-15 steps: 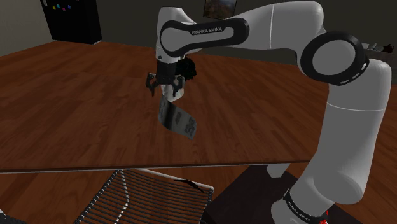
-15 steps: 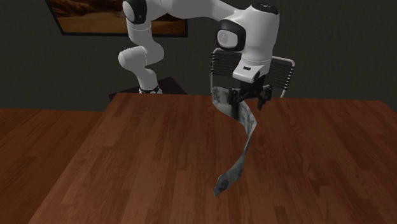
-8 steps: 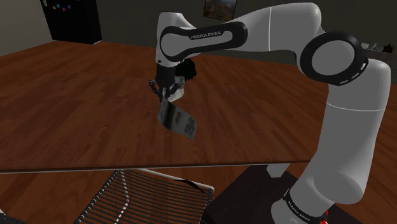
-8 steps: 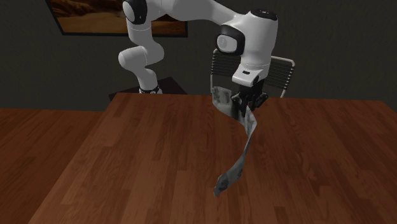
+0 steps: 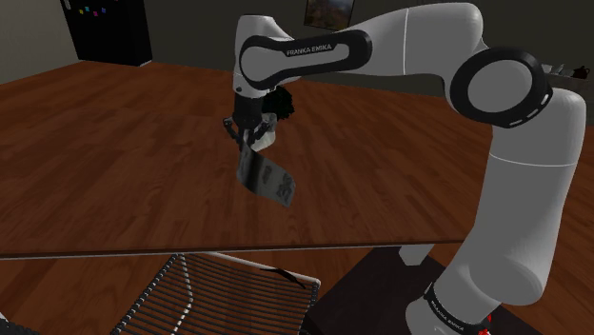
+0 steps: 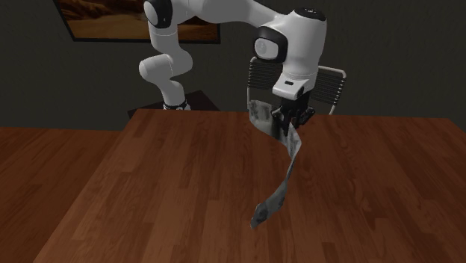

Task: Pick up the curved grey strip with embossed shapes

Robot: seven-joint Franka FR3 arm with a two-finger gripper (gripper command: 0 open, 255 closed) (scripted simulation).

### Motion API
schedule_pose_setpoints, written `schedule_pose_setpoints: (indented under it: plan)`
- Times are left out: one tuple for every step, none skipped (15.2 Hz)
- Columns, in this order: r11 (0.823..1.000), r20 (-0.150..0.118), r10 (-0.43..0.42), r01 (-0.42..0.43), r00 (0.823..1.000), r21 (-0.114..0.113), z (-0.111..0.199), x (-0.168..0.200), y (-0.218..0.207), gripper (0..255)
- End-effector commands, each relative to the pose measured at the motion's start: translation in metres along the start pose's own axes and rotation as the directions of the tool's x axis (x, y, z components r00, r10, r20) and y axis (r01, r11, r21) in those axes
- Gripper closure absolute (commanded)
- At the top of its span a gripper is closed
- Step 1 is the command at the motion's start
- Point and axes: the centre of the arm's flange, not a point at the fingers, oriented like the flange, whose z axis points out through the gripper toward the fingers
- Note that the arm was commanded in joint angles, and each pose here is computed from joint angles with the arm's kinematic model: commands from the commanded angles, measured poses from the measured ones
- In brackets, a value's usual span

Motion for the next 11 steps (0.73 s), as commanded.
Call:
schedule_pose_setpoints:
  plan:
    - [1.000,-0.001,0.000,0.000,1.000,0.001,-0.010,0.002,0.000,255]
    - [1.000,-0.001,0.000,0.000,1.000,0.001,-0.015,0.002,-0.001,255]
    - [1.000,-0.001,0.000,0.000,1.000,0.001,-0.020,0.002,-0.001,255]
    - [1.000,-0.001,0.000,0.000,1.000,0.001,-0.026,0.002,-0.001,255]
    - [1.000,-0.001,0.000,0.000,1.000,0.001,-0.031,0.002,-0.001,255]
    - [1.000,-0.001,0.000,0.000,1.000,0.001,-0.036,0.003,-0.002,255]
    - [1.000,-0.001,0.000,0.000,1.000,0.001,-0.041,0.003,-0.002,255]
    - [1.000,-0.001,0.000,0.000,1.000,0.001,-0.047,0.003,-0.002,255]
    - [1.000,-0.001,0.000,0.000,1.000,0.001,-0.052,0.003,-0.002,255]
    - [1.000,-0.001,0.000,0.000,1.000,0.001,-0.057,0.003,-0.002,255]
    - [1.000,-0.001,0.000,0.000,1.000,0.001,-0.062,0.004,-0.003,255]
